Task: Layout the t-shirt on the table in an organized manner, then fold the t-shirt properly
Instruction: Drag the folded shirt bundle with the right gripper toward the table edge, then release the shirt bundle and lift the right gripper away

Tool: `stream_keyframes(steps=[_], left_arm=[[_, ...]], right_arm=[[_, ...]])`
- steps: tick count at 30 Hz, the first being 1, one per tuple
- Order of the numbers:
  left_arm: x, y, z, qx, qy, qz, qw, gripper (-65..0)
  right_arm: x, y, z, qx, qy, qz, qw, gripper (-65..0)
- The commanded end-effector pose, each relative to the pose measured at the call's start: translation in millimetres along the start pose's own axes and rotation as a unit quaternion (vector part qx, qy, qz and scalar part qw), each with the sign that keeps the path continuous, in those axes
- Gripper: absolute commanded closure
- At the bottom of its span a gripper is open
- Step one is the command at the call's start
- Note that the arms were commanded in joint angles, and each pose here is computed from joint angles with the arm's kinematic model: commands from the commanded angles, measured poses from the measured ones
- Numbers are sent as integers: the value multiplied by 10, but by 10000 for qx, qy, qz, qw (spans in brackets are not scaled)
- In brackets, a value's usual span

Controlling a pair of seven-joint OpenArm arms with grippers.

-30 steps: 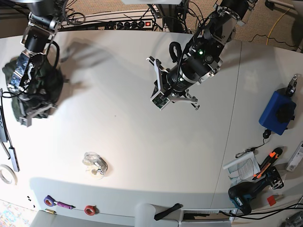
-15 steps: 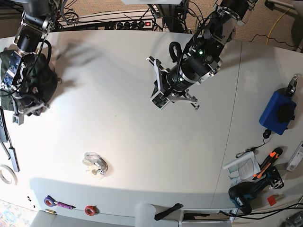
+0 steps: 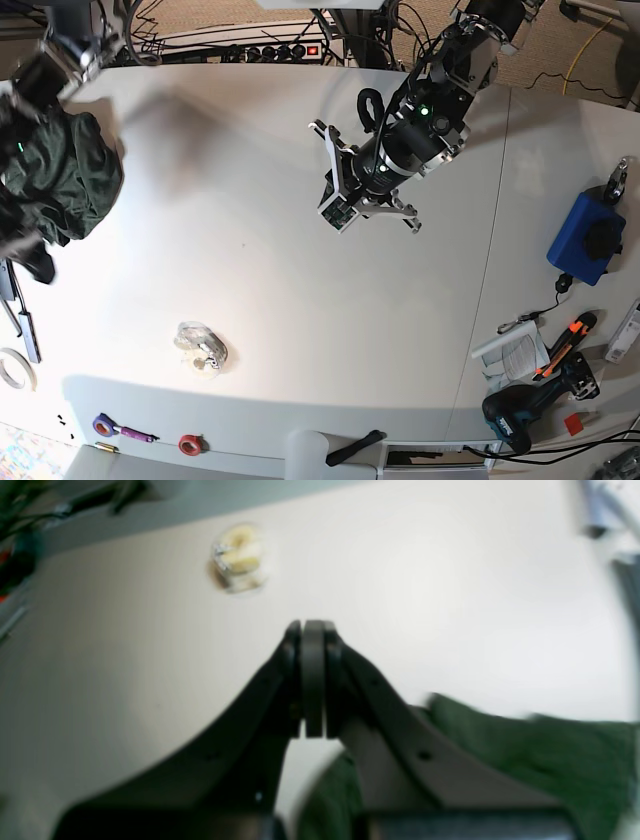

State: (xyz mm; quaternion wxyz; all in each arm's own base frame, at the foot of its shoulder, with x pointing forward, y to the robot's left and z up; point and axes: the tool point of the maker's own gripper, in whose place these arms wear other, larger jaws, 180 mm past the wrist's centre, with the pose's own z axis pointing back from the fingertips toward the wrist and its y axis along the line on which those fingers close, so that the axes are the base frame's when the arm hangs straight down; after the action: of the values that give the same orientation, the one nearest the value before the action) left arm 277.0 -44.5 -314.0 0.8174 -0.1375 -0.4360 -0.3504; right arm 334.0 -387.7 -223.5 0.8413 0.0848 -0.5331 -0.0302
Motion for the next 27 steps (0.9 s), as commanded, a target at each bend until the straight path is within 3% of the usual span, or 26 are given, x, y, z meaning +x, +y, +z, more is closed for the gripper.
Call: stream_keyframes(steps=[1,4,10,15,20,24,27], left_arm=[[150,12,21,0,-267,-8,9996,0],[161,-25,22,-105,-296,54,9995,0],[168,-64,23,-214,-316,76,9992,0],[154,-64,23,-213,-279,74,9994,0],[147,-71,23,-219,-275,83,9993,0],[146,-69,23,-218,-273,81,9994,0],[146,-71,23,-220,-273,83,9994,0]], right_arm=[[175,-89,196,-210,-217,265,9992,0],[-65,-297,486,-707,94,382,9967,0],[-842,-666,589,-1356,1023,419,9846,0],[-1178,-1012,610,-1920,1244,-240,9732,0],[-1617,-963,568,-1653,1921,-1009,9621,0],[-1612,-682,523,-868,1921,-1256,9694,0],[-1514,-599,503,-590,1705,-1418,9733,0]])
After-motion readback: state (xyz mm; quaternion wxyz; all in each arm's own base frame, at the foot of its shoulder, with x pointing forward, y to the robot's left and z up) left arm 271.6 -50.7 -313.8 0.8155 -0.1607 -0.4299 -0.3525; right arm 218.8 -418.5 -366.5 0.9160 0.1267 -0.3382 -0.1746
